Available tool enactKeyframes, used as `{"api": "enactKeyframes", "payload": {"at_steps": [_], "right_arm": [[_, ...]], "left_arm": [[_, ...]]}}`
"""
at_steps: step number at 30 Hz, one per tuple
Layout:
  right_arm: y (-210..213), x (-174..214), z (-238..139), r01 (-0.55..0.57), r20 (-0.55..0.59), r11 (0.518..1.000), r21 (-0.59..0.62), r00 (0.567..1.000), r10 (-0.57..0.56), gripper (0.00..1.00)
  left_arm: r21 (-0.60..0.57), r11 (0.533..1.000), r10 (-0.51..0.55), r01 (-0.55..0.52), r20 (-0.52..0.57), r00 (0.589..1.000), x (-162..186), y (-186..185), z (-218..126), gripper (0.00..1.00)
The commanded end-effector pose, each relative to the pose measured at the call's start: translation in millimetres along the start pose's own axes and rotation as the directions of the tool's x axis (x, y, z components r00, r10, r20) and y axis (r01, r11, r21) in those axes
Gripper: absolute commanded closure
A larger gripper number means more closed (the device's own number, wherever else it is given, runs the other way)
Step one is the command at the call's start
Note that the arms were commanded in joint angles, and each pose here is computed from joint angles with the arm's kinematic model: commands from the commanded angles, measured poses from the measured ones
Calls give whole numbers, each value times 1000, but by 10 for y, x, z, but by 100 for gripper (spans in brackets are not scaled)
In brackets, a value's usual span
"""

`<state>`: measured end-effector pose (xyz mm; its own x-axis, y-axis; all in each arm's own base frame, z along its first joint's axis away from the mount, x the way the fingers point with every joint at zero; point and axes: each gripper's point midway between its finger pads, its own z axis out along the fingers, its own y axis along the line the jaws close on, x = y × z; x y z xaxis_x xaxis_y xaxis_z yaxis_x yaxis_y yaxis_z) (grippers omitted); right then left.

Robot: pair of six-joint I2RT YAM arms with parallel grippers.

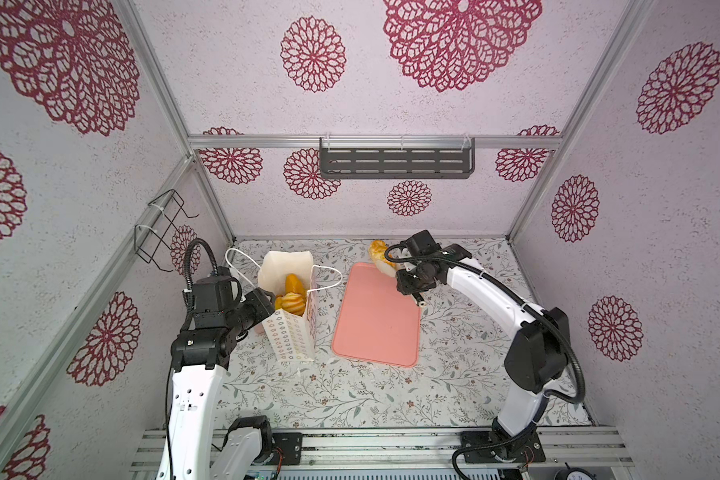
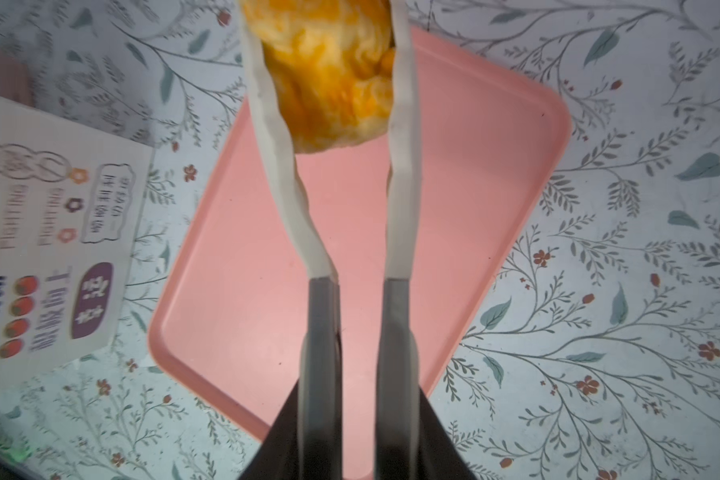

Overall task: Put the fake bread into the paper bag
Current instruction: 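Lift the flaky bun with the tongs and carry it over the bag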

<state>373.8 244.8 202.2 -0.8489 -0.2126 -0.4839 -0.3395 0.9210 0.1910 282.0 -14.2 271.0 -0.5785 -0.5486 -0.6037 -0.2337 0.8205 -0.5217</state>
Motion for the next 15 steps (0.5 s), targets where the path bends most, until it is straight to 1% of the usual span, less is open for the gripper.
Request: {"api": "enactKeyframes", "payload": {"at_steps": [1, 8, 13, 15], "right_arm": [[237, -165, -525, 1, 118, 996, -88, 993, 9, 68], [778, -260, -1240, 98, 245, 978, -186, 968, -50, 68], [1324, -238, -1678, 202, 317, 945, -256, 942, -115, 68], [1530, -205, -1793, 236, 335, 929, -284, 933, -135, 68]], "left_arm": [[10, 1000, 10, -10, 39, 999, -119, -57, -71, 51], [-5, 1000, 13, -13, 46, 999, -137, -42, -105, 58], [-23, 999, 23, -22, 54, 998, -146, -21, -152, 61], [-30, 999, 25, -24, 56, 998, -146, -11, -168, 63]]}}
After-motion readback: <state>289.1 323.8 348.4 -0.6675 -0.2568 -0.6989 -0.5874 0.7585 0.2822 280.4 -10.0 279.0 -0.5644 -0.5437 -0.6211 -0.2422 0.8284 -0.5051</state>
